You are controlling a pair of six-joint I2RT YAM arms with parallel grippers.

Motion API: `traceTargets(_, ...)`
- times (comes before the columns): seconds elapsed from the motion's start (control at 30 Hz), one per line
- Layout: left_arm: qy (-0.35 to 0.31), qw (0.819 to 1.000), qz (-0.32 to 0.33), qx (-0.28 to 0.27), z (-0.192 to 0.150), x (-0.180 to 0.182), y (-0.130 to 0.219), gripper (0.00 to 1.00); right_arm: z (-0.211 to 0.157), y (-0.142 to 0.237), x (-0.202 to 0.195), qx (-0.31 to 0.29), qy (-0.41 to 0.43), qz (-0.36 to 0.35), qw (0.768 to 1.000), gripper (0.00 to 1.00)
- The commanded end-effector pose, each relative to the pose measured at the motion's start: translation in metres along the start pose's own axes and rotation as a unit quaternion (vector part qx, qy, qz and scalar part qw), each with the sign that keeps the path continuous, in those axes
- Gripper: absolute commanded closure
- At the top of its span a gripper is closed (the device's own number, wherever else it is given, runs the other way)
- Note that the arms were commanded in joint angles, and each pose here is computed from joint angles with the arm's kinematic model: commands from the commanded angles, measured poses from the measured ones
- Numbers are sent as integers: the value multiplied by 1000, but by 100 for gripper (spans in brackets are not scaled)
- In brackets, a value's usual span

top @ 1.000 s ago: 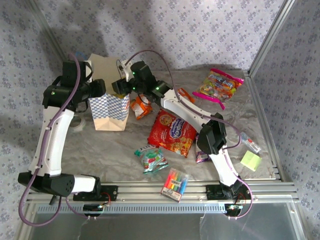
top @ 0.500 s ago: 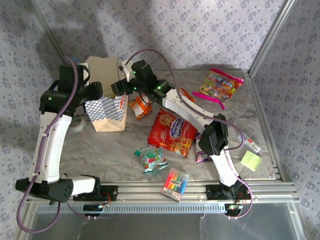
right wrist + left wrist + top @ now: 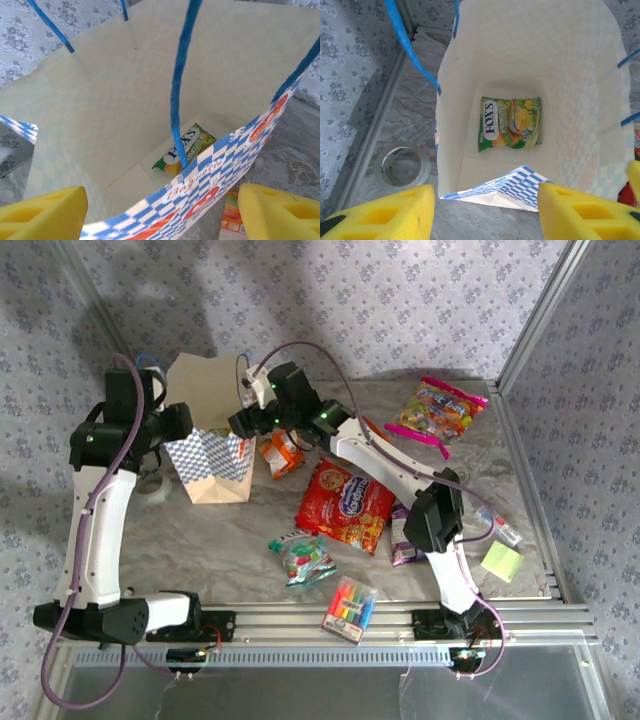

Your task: Place the snacks into the paper bag

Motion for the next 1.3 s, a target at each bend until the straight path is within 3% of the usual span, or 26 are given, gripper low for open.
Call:
traceTargets(0.0,12,1000,0,-7,2,7,14,43,34,41,0,-42,28,-8,999,19)
traceTargets(0.43,46,998,20,33,-13,26,-7,44,-1,97,-17,-23,45,-55,997,15)
traceTargets(0.6,52,997,18,50,-16,27,-17,44,-36,116,-33,10,43,-91,995,14)
traceTargets(0.87,76,994,29,73,-17,38,-43,44,-90,145,-76,46,-40,-138,989,13)
traceTargets(1.07,89,993,26,75,-7,42,-57,44,-117,145,-99,58,-103,-151,981,13)
traceTargets(1.27,90,992,25,79,-2,41,-70,44,-126,119,-106,72,-132,-132,980,13)
Point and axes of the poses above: each hand's point on the last joint's axis, 136 mm out from that joint toward the fingers, its own y axis back along the fingers, its own x axis along the line the jaws close on, z = x × y, the point moved 1 cm from there along y, back along the fingers, and after that the axes turned 12 degrees about y, right-handed, at the moved point
